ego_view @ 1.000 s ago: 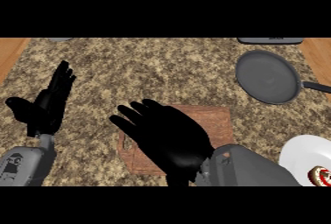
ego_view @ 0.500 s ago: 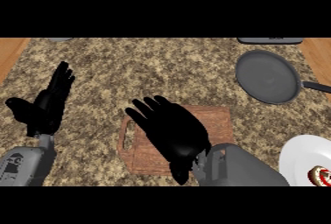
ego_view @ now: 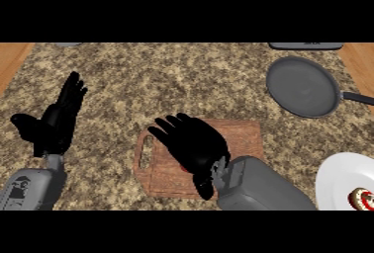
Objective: Pick the bell pepper from the cutting board and place it in the pan
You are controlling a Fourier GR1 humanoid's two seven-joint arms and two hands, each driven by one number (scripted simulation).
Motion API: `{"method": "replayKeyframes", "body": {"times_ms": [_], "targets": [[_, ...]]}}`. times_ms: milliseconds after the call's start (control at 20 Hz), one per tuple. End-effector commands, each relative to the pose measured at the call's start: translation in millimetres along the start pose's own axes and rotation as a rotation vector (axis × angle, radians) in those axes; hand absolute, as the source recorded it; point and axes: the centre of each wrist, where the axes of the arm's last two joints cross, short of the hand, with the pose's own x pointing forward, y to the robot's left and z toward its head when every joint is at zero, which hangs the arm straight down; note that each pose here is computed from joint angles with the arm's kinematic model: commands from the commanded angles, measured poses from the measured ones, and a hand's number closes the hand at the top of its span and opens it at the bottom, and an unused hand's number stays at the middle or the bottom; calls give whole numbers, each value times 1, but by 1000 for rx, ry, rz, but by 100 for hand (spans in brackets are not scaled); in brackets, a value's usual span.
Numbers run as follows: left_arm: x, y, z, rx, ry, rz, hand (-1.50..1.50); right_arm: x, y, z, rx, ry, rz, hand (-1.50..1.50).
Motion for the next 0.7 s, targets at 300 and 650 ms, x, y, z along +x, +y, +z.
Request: {"method": "replayKeyframes", "body": {"times_ms": [300, 650], "targets": [[1, 5, 4, 0, -17, -12, 0, 6, 21, -20, 48, 41, 83, -150], [5, 0, -5, -5, -1, 0, 0, 12, 32, -33, 98, 110, 227, -150]]}}
